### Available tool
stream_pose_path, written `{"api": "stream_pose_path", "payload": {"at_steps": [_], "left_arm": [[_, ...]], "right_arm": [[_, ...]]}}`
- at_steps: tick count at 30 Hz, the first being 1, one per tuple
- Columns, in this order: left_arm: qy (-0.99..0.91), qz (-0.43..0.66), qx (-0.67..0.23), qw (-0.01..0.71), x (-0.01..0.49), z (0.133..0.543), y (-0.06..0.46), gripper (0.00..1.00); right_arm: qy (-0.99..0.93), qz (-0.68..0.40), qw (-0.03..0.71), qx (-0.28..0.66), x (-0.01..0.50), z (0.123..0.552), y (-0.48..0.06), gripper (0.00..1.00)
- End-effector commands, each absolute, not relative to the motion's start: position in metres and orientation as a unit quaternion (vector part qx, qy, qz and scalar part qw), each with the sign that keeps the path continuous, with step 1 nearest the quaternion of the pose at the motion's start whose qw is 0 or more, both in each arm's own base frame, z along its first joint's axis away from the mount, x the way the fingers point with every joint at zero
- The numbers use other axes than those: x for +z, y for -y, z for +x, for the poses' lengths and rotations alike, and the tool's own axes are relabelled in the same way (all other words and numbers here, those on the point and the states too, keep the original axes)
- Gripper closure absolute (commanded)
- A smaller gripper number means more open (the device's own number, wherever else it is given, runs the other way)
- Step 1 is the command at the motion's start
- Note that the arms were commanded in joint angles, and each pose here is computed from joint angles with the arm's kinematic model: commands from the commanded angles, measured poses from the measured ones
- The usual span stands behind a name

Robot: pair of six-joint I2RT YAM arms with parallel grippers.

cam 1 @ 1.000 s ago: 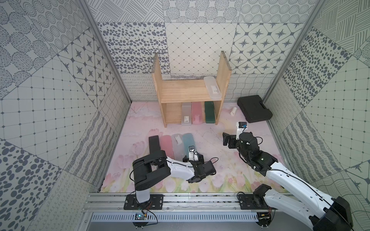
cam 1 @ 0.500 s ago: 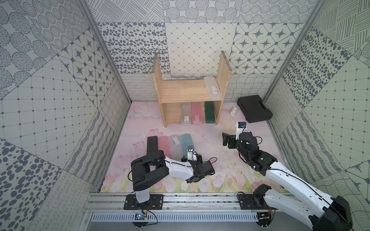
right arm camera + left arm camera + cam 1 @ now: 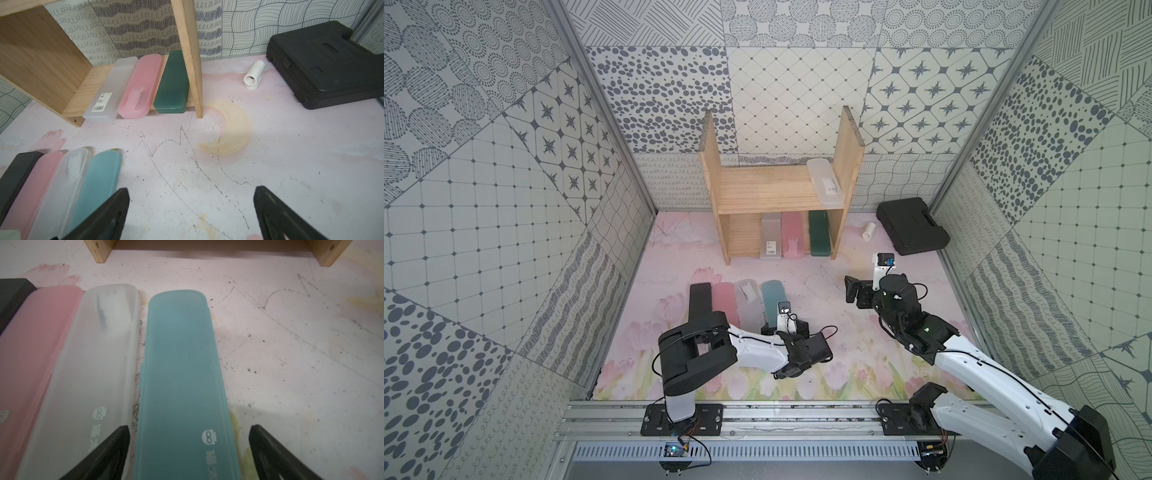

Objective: Remove the pencil cases from the shelf
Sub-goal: Place the pencil case at the center of the board.

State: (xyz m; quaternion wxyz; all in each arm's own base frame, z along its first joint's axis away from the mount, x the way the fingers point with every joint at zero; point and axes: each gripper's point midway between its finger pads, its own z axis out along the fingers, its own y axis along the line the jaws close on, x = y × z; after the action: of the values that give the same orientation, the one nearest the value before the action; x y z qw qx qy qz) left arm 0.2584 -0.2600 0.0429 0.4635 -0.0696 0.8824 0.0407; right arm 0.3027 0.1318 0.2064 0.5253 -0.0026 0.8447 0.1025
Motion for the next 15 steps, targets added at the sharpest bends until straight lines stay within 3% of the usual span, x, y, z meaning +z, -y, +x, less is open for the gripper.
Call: {"api": "stream_pose_path", "payload": {"at_steps": [1,8,15], "left_arm": [[-0.885,-0.041,0.044,0.461,0.064,0.26,0.265,0.01],[-0.891,0.019,-0.027,0.453,0.126,0.273,0.286,0.01],[-0.891,0.043,-0.085,0.444,0.169,0.277,0.255,0.01]], "right_arm": [[-0.835,0.001,0.538,0.119,0.217,0.305,-0.135,0.02],[-0.839,-0.055,0.515,0.164,0.245,0.3,-0.161,0.02],[-0.825,-0.093,0.523,0.191,0.297,0.308,-0.182,0.02]]}}
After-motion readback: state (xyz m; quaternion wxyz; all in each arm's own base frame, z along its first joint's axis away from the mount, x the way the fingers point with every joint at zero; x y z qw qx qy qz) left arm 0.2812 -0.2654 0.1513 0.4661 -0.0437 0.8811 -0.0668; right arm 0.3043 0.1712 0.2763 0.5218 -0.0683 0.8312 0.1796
